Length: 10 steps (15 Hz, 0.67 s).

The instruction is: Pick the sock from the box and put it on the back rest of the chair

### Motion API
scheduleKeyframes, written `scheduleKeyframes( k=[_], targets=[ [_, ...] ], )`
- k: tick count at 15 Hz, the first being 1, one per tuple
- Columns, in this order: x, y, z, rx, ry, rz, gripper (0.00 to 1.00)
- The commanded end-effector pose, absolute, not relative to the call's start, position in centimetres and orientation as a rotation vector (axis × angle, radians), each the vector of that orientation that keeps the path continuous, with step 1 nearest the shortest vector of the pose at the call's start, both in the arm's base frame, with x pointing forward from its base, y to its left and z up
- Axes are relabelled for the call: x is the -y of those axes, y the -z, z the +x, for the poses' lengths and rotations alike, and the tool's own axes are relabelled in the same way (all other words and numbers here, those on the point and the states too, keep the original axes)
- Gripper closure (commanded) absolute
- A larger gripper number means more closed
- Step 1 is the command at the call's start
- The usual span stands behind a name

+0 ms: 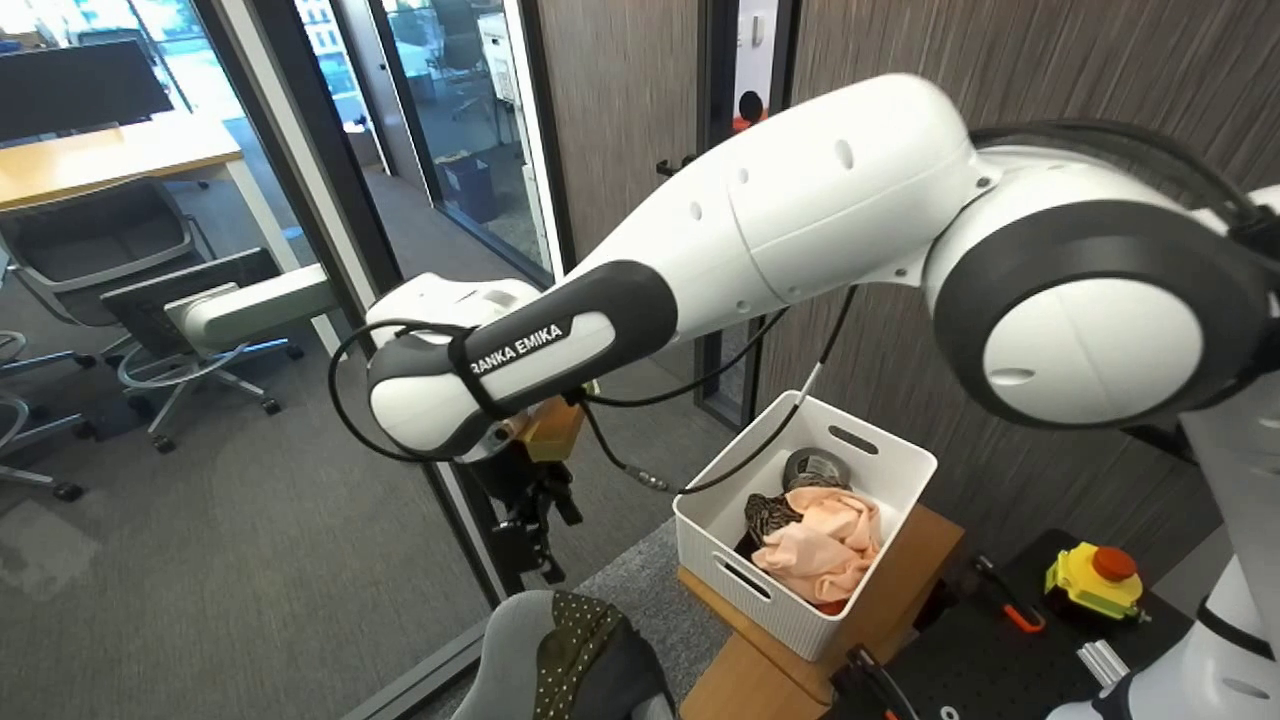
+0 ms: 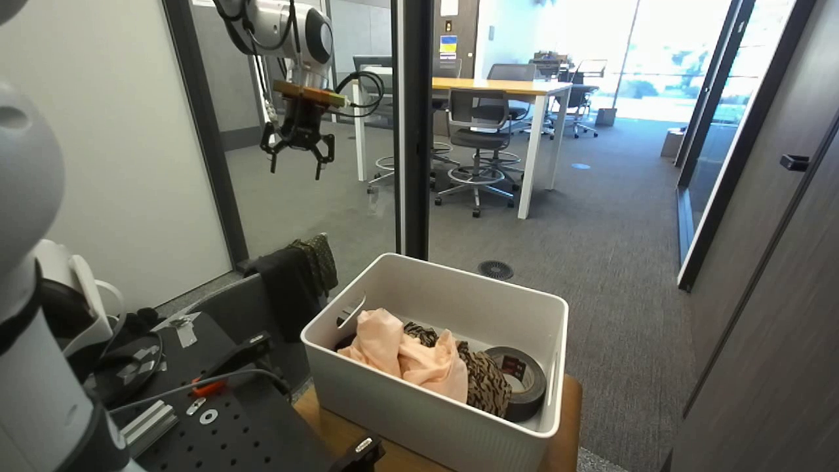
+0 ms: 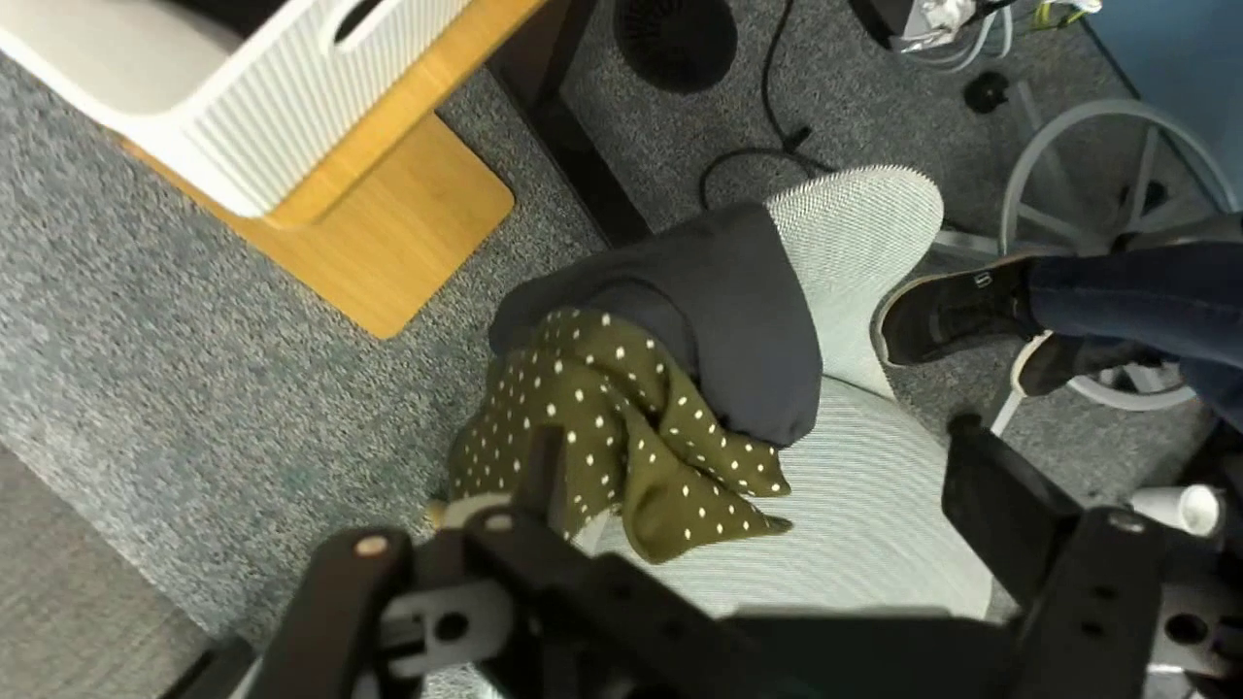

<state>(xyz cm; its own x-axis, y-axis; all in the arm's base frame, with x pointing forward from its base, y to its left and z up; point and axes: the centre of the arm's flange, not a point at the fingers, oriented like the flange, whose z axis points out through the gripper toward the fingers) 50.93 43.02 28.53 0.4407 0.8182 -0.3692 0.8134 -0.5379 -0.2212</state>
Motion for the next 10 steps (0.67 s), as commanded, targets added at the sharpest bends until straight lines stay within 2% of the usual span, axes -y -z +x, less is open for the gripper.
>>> scheduleKeyframes(
  k=[1,10],
  targets=[
    [-37.4,-33.7,46.3,1.243,-0.667,-2.828,0.0],
    [-30.1,-43.2,38.3,0.618,-0.477,-3.106,0.0]
  ],
)
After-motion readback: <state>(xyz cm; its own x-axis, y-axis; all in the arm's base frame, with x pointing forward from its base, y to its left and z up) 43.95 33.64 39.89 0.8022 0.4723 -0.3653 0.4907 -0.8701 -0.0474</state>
